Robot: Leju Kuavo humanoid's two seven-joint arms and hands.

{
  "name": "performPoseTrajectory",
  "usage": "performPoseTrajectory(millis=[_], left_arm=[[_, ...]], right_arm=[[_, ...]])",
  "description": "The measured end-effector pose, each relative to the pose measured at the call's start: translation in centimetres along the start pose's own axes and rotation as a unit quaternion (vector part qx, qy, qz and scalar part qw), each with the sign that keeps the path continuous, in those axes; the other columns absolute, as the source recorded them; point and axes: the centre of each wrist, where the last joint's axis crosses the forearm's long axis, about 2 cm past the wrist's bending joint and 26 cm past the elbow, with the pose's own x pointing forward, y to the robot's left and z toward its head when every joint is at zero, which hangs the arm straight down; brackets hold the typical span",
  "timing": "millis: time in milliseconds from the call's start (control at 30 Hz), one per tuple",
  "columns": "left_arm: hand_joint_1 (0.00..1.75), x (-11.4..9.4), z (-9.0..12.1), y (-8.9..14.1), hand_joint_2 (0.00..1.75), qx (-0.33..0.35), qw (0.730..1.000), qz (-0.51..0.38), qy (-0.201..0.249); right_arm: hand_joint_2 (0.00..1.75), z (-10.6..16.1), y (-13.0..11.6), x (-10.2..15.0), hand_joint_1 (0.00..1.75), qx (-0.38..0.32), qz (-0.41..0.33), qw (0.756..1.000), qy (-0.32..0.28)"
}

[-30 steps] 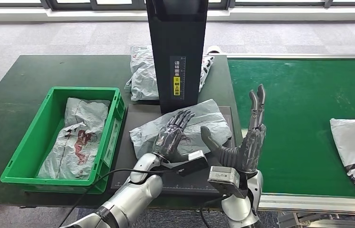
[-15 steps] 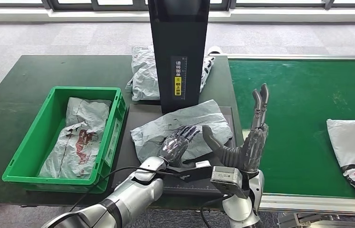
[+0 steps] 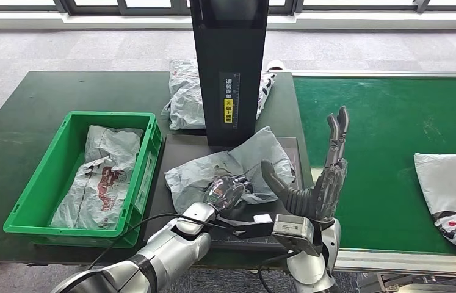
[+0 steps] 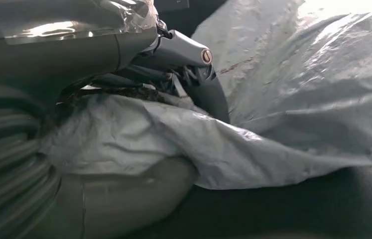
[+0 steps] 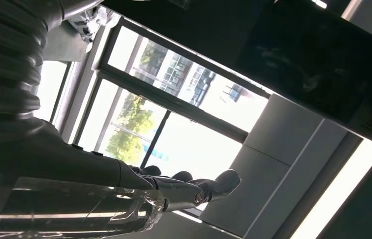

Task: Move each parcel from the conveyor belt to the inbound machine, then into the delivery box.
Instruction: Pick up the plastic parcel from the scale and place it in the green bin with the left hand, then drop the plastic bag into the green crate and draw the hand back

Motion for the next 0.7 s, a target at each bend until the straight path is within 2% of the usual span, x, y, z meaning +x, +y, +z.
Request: performPoseTrajectory(millis=[267,367,467,567,700], left_arm=[[1.75,-0.4,0.0,0.1,1.75,0.014,1.0,-0.022,0.013],[1.75,-0.7,0.1,0.1,1.75,0.051,0.997,-0.051,0.028],[1.75,-0.9,0.3,0.1,1.75,0.116,0.99,-0.073,0.034],[1.75,-1.0,0.5,0.3,1.75,0.185,0.98,-0.076,0.014],[1.75,-0.2,0.8,2.0,1.75,0.279,0.955,-0.082,-0.054]], right_arm=[[1.75,0.0,-0.1,0.0,0.0,-0.004,-0.004,1.0,0.004],[1.75,0.0,-0.1,0.0,0.0,-0.005,-0.005,1.0,0.005],[1.75,0.0,-0.2,0.0,0.0,-0.006,-0.005,1.0,0.004],[1.75,0.1,-0.3,0.1,0.0,-0.007,-0.004,1.0,0.005],[1.75,0.5,-0.5,0.1,0.0,-0.005,-0.003,1.0,0.009]])
